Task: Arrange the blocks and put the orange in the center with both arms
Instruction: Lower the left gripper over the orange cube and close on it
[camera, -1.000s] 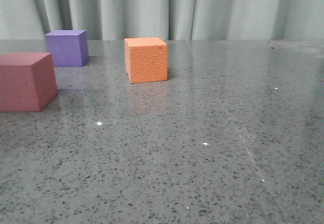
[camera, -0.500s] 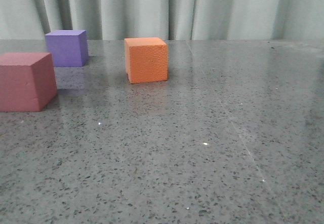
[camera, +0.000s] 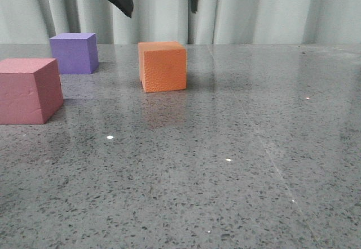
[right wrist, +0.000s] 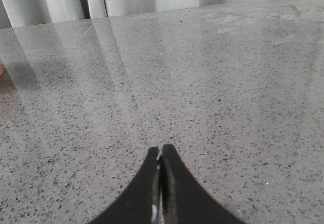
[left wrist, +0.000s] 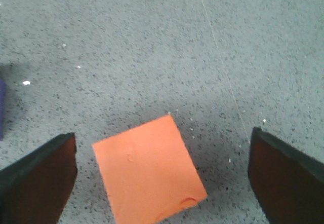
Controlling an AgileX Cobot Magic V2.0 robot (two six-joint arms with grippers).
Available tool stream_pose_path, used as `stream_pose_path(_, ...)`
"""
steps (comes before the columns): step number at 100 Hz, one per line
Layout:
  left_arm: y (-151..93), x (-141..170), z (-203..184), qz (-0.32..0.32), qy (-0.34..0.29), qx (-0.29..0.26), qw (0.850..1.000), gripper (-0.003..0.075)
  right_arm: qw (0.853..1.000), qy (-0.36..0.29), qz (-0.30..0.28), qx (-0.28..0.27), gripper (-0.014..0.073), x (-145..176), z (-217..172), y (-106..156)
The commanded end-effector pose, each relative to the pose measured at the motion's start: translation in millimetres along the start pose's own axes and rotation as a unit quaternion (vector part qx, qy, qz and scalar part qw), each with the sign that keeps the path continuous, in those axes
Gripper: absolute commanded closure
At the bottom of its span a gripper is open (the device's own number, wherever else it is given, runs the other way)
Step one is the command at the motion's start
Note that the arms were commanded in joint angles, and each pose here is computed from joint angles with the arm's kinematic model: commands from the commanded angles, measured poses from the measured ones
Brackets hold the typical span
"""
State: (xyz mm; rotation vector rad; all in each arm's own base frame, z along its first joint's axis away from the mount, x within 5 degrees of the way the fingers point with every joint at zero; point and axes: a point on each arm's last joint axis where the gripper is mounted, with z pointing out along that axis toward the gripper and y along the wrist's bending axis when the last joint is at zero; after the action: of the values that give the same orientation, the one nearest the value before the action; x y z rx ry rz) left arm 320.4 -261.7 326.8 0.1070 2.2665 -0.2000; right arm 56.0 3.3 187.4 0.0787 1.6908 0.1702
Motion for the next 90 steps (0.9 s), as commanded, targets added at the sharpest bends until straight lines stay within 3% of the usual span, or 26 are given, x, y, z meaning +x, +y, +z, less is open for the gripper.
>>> stream_pose_path(1, -2.3, -21.7, -26.3, -0.006, -0.054, 0.024, 0.998, 0.0081, 0.998, -0.060, -0.009, -0.009, 0.0662, -13.0, -3.4, 2.2)
stream_pose_path(42, -4.5, -17.5, -17.3, -0.028, -0.046, 0.022, 0.998, 0.0081, 0.998, -0.060, -0.009, -0.009, 0.0662, -13.0, -3.4, 2.2)
stream_pose_path(73, -1.1, -5.8, 3.0, -0.043, -0.023, -0.031, 0.998, 0.0081, 0.998, -0.060, -0.009, -0.009, 0.0662, -13.0, -3.4, 2.2)
stream_pose_path(90, -2.2, -3.4, 8.1, -0.040, -0.020, -0.033, 0.998, 0.0081, 0.998, -0.060, -0.009, -0.009, 0.0662, -13.0, -3.4, 2.2)
